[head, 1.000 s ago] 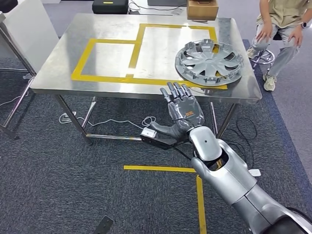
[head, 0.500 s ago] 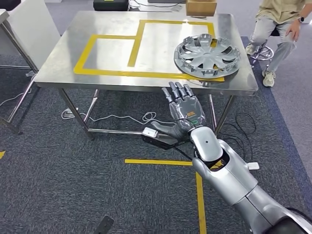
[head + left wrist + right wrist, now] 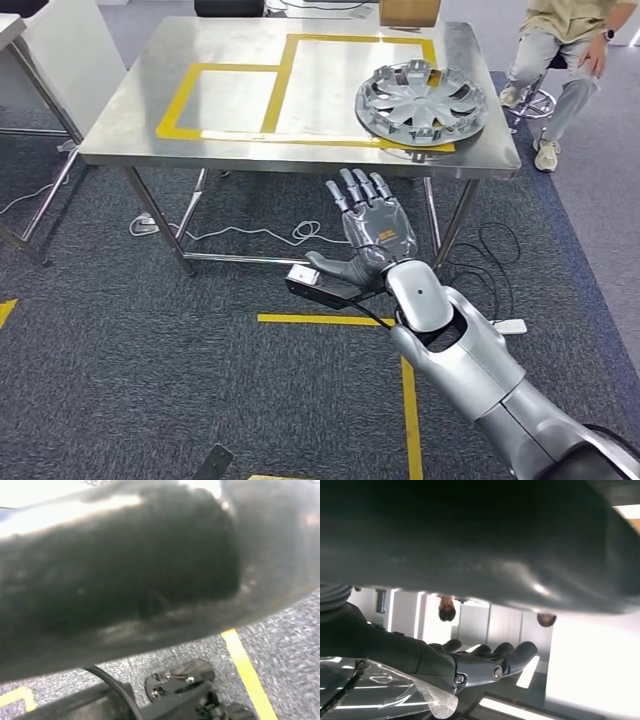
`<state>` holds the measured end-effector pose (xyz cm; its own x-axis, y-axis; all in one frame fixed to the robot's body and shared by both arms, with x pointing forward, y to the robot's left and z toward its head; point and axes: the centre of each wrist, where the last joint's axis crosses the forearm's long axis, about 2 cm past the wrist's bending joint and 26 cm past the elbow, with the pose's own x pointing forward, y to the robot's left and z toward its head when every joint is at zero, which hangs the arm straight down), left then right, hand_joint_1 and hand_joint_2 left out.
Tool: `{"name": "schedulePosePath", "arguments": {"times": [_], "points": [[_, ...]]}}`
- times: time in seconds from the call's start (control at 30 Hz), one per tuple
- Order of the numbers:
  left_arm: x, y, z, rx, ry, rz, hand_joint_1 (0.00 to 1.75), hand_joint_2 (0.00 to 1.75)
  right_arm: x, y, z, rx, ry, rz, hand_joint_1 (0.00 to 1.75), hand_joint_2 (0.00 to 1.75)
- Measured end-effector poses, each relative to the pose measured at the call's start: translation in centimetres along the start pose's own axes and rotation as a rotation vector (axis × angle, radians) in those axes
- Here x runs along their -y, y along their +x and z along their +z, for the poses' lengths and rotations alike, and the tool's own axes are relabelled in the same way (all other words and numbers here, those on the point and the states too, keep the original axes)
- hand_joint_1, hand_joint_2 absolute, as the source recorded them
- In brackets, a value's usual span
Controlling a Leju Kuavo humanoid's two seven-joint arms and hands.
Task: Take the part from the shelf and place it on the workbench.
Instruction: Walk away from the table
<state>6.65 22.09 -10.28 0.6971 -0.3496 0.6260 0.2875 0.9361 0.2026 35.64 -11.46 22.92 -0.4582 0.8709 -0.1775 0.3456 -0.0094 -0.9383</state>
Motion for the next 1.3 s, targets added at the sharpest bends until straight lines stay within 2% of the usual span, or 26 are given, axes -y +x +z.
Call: {"name": "schedulePosePath", "arguments": {"times": [1.3], "points": [[0.8,1.3,-0.4,0.004,-0.014,0.003,0.00,0.00,-0.9,-0.5,0.8,-0.011,0.015,0.017,0.00,0.00]]}}
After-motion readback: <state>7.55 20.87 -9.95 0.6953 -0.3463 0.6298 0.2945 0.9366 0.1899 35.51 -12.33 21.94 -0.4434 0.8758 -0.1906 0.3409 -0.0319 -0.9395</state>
